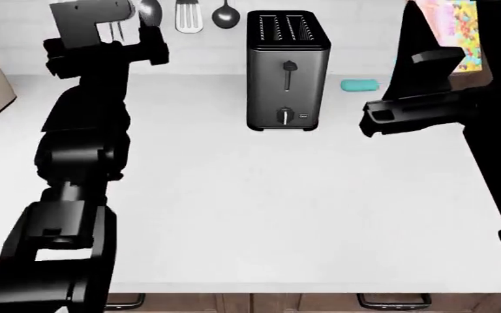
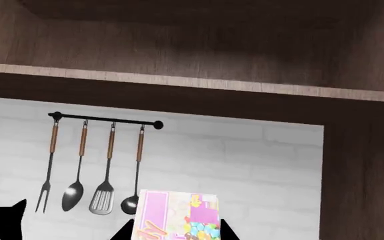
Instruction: Pick the bar and yogurt from the counter and place them in the cabinets closest to them.
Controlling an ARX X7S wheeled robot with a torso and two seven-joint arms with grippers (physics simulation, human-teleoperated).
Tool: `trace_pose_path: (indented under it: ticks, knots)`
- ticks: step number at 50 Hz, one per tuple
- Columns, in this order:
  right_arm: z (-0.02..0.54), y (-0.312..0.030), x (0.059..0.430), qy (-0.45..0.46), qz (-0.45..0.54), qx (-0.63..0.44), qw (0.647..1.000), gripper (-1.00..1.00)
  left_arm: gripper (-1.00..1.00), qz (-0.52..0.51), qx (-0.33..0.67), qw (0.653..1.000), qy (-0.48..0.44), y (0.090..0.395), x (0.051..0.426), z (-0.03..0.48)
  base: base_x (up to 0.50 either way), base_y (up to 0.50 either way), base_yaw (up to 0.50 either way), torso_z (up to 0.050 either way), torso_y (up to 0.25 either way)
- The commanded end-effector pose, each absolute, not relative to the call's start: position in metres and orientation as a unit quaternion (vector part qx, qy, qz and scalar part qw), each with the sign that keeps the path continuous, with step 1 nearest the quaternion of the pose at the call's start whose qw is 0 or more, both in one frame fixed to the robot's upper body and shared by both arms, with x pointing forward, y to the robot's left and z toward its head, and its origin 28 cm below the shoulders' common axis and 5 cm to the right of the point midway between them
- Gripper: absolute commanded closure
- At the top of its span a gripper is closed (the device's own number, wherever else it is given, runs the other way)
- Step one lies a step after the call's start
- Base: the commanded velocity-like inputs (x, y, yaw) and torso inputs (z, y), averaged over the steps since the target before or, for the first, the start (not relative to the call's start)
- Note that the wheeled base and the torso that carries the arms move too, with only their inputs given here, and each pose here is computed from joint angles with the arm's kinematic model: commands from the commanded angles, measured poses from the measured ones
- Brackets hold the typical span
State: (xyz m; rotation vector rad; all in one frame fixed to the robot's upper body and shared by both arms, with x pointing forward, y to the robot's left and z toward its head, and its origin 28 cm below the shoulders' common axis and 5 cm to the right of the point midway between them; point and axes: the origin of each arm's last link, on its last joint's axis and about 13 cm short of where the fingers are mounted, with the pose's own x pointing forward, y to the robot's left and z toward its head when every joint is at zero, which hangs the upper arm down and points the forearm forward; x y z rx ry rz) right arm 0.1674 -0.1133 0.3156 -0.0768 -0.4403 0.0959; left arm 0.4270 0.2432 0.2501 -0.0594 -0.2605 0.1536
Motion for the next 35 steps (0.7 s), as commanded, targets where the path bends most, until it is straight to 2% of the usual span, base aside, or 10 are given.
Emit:
trace_pose_path:
  ticks: [1,6,35]
  knots:
    - [0.3415,-0.1192,0.1454,-0.247,0.032,-0.047,0.967,1.00,-1.00,0.074,-0.027,0.997,-0.028,0.2412,0.4385,0.2300,0.00,0.00,0.00,0.000,0.000]
    - [0.3346,-0.1172,0.1461,-0.236,0.039,-0.048,0.970,1.00,-1.00,0.064,-0.042,0.997,-0.027,0.2418,0.4384,0.2303,0.11,-0.01,0.00,0.000,0.000]
    - [0.3345,-0.1123,0.1469,-0.221,0.045,-0.094,0.970,1.00,-1.00,0.056,-0.055,0.997,-0.024,0.2421,0.4382,0.2293,0.50,-0.07,0.00,0.000,0.000]
